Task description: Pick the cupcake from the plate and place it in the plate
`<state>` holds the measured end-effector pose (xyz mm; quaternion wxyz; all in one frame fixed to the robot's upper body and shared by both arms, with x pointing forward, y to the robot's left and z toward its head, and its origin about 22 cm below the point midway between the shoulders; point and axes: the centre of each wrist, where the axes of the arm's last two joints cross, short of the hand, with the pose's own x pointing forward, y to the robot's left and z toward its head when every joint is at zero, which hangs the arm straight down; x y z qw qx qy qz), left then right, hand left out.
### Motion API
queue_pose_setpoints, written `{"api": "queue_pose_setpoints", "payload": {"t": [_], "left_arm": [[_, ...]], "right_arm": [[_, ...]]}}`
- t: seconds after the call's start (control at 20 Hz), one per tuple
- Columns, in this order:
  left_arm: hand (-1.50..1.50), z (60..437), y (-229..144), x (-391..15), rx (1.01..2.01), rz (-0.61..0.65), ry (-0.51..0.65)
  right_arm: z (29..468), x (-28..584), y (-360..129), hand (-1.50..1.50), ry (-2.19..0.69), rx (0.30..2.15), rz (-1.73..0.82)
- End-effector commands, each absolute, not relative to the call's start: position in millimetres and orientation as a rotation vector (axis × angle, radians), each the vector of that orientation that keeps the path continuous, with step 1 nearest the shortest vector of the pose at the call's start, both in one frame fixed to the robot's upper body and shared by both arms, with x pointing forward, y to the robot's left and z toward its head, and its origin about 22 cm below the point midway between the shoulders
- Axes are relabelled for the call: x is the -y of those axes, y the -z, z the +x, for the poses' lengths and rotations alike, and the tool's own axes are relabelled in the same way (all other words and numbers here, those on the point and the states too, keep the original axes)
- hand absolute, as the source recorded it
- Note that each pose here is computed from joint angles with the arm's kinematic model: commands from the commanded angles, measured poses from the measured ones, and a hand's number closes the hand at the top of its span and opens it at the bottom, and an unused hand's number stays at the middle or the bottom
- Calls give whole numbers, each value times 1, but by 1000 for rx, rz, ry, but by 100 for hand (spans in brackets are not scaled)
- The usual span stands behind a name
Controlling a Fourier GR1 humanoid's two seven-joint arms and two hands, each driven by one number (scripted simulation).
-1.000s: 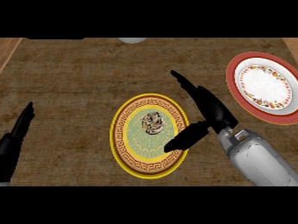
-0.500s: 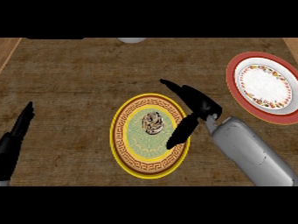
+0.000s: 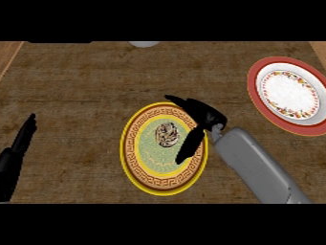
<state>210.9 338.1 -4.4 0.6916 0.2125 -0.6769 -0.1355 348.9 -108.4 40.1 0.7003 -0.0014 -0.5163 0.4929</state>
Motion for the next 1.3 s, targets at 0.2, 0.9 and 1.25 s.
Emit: {"api": "queue_pose_setpoints", "payload": {"t": [0.2, 0.9, 1.25], "left_arm": [[0, 217, 9, -323, 1521, 461, 300], [0, 220, 17, -333, 1527, 451, 303], [0, 228, -8, -329, 1504, 456, 299]], "right_arm": [[367, 87, -40, -150, -1167, 1067, 27], [347, 80, 29, 150, -1144, 1116, 39], [353, 88, 14, 150, -1147, 1170, 63]]}}
